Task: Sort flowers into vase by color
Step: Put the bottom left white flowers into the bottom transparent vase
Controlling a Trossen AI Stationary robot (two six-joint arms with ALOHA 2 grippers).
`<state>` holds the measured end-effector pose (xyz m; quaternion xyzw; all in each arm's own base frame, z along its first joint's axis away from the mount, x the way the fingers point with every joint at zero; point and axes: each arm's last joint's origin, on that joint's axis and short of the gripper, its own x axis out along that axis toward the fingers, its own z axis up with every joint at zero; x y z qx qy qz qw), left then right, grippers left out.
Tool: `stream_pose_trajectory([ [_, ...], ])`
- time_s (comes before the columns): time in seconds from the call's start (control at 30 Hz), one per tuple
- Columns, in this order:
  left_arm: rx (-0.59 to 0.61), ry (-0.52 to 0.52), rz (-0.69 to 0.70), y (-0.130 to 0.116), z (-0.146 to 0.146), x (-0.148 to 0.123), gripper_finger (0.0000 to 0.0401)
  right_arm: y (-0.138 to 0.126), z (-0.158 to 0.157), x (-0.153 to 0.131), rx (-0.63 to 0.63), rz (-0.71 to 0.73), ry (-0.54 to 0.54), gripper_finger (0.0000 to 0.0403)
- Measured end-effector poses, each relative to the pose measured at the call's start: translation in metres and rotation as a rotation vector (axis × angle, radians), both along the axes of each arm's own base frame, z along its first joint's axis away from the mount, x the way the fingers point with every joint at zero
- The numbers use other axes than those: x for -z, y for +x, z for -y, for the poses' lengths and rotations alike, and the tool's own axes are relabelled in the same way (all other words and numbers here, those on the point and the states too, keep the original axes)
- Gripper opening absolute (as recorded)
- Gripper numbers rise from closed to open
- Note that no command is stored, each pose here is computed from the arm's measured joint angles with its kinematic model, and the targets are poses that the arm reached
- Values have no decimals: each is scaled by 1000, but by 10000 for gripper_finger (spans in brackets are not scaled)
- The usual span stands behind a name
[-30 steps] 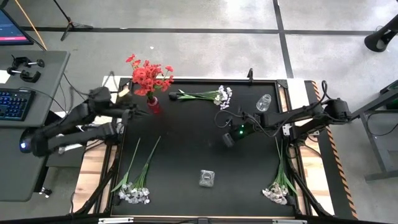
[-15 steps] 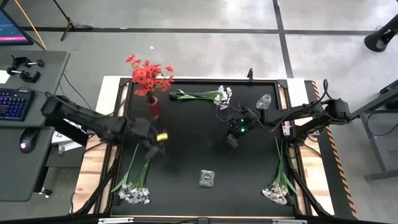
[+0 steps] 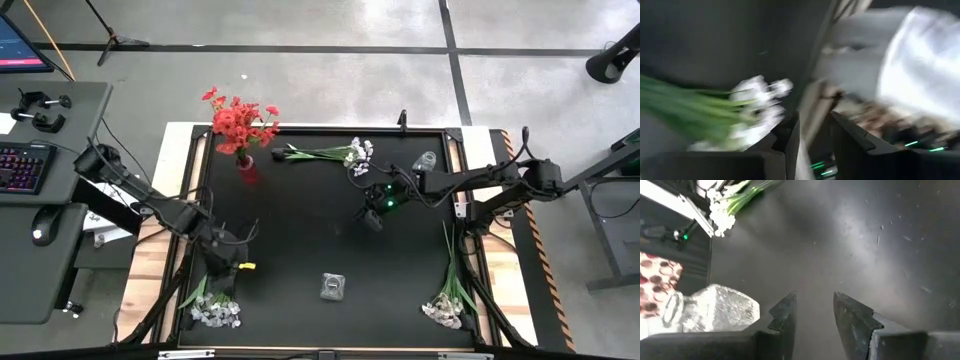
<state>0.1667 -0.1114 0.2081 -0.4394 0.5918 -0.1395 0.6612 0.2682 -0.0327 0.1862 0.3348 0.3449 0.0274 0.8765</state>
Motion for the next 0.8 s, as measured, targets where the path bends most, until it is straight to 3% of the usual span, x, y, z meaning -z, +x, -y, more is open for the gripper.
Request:
stream_pose_trajectory([
  [0.23,203,268,184,-6,-8,9,71,9,-10,-11,72,82,129,117],
  [0.5,427,417,345,-10,-11,13,70,21,-28,-32,200,282,211,117],
  [0.67,507,489,403,-10,-13,14,89,22,-41,-33,290,295,242,117],
  [0.8,542,487,504,-5,-8,7,121,21,-52,-33,267,291,248,117],
])
